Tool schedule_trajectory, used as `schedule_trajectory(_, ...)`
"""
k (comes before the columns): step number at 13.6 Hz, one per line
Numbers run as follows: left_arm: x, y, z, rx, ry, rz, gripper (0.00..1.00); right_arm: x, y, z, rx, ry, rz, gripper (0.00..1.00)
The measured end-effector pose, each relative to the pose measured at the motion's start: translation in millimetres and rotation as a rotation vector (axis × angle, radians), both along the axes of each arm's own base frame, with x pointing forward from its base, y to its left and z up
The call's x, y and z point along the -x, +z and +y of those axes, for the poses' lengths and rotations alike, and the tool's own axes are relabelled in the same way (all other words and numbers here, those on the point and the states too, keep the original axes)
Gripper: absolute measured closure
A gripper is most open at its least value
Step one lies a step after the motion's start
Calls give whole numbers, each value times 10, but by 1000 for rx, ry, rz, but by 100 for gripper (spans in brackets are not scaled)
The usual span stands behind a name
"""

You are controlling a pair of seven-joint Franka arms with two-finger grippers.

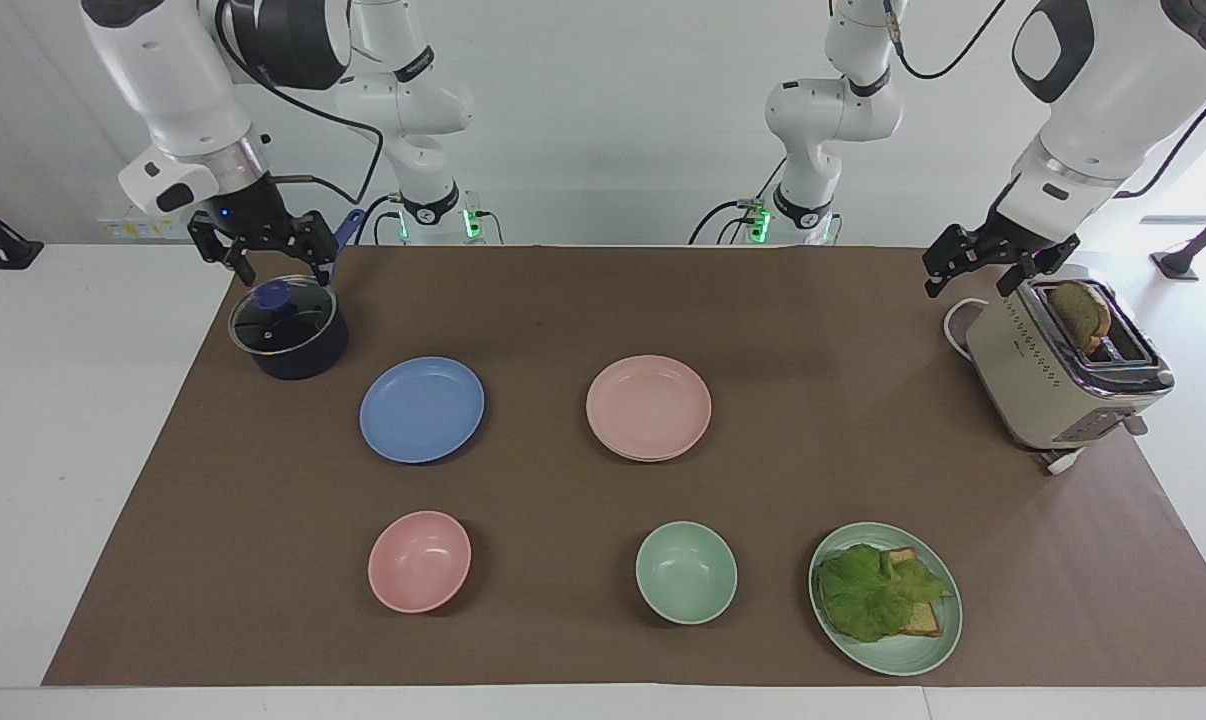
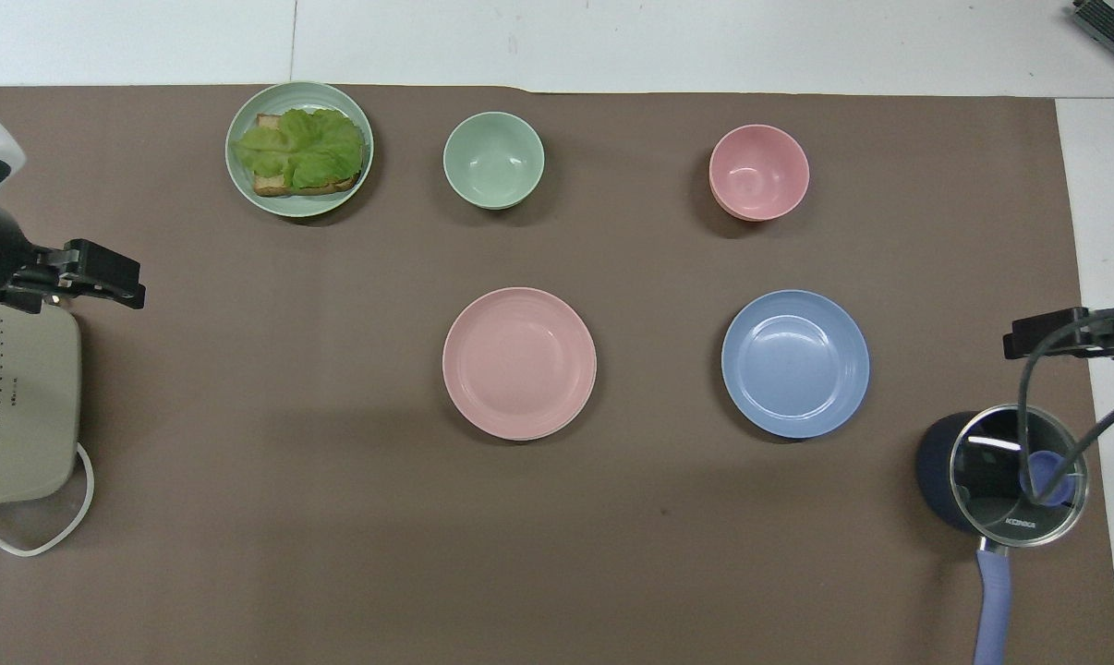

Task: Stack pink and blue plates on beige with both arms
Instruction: 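Reach the right gripper to the blue plate's edge and grasp it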

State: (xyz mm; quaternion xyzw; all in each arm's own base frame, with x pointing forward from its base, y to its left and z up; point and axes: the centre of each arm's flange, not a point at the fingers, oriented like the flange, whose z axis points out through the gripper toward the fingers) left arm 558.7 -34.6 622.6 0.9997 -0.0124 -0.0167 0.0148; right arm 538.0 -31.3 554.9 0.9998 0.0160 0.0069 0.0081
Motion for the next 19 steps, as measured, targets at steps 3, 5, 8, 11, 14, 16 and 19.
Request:
schedule_trajectory(3,7,6,21,-1,3,-1,0,-226,-750,4,3,43,27,0)
schedule_trajectory(5,7,-2,22,-1,4,1,0,-339,-1249,18,6,57,28,0)
schedule_trajectory(8,7,-2,22,-1,4,1,0,-353,-1819,43,7,106,39,0)
schedule_trajectory(11,7,-2,22,-1,4,1,0,-269,-2189,48,5,119,49,0)
schedule_trajectory(14,7,-2,22,-1,4,1,0,-179,-2426,57,-28,123,53,0)
schedule_trajectory(16,7,-3,22,-1,4,1,0,-165,-2511,49,-49,125,52,7)
schedule_trajectory(19,7,-3,22,-1,4,1,0,-161,-2544,43,-55,120,55,27)
